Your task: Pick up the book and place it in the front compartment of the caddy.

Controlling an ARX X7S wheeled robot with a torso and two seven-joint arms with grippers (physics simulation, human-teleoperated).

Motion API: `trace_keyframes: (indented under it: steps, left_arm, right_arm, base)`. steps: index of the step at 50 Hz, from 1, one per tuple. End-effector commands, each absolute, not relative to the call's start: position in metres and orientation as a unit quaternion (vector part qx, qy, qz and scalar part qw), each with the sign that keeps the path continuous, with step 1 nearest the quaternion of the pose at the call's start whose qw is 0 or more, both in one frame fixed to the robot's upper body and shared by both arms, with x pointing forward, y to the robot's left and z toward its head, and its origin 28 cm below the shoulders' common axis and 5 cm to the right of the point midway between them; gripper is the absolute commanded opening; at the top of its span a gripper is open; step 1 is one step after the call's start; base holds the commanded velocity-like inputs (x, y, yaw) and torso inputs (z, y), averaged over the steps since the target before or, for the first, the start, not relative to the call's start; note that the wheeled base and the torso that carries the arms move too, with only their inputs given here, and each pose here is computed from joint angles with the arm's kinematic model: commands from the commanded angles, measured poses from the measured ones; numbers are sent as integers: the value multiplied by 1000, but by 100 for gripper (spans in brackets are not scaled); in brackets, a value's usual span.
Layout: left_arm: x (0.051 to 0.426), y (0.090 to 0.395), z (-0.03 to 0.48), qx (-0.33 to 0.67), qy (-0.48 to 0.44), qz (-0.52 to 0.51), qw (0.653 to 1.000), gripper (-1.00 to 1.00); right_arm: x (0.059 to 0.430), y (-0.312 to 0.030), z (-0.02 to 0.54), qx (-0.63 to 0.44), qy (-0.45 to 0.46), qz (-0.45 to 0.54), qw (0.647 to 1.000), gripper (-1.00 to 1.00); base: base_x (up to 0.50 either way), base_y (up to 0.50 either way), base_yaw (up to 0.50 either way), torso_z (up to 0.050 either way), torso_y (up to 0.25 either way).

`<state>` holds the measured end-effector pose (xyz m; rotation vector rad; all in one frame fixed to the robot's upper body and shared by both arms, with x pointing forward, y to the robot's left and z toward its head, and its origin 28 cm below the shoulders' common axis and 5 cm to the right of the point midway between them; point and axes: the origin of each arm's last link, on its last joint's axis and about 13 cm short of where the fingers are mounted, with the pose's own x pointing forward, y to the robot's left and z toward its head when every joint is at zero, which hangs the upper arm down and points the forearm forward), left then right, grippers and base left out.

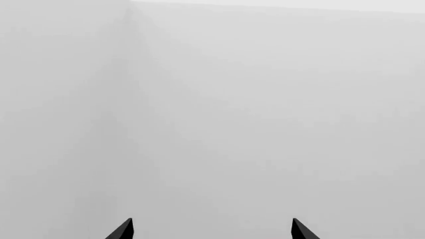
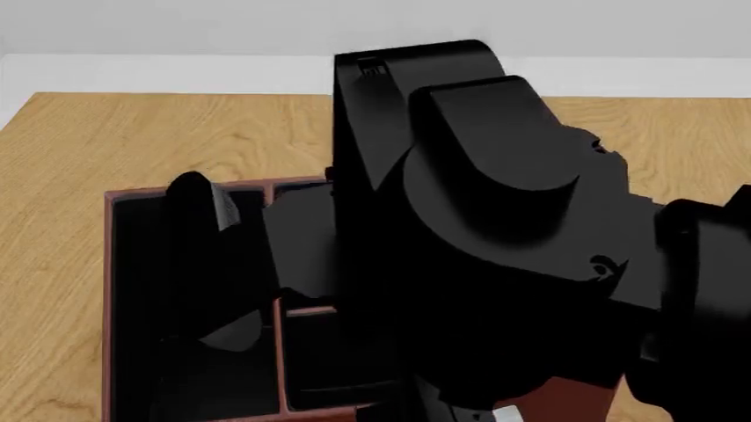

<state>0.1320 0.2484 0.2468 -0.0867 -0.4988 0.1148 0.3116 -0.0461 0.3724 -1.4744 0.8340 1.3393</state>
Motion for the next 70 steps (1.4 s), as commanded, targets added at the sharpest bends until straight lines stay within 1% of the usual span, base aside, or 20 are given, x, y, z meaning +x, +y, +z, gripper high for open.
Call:
trace_keyframes:
  steps: [1, 24, 37, 43, 52, 54, 60, 70]
  left_arm:
    - [132, 248, 247, -43, -246, 56, 967, 100]
    - [128, 252, 248, -49, -250, 60, 965, 100]
    - [127, 253, 249, -49, -252, 62, 965, 100]
    - [127, 253, 249, -49, -252, 62, 965, 100]
    - [128, 252, 249, -49, -251, 61, 965, 100]
    - [129, 252, 248, -48, -251, 60, 965, 100]
    - [128, 252, 248, -48, -250, 60, 965, 100]
    - [129, 251, 247, -46, -247, 57, 966, 100]
  right_arm:
    - [308, -49, 357, -584, 370, 553, 465, 100]
    - [316, -49, 321, -570, 411, 559, 441, 100]
    - [324, -54, 305, -567, 429, 550, 438, 100]
    - [326, -55, 302, -570, 440, 538, 438, 100]
    - [333, -57, 298, -580, 445, 515, 447, 100]
    - [336, -58, 297, -583, 445, 506, 454, 100]
    - [340, -60, 295, -590, 450, 494, 452, 100]
    - [346, -58, 293, -601, 443, 482, 459, 100]
  base:
    - [0, 0, 0, 0, 0]
    - [0, 0, 0, 0, 0]
    - [0, 0, 0, 0, 0]
    - [0, 0, 0, 0, 0]
    - [0, 0, 0, 0, 0]
    - [0, 0, 0, 0, 0]
    - [0, 0, 0, 0, 0]
    - [0, 0, 0, 0, 0]
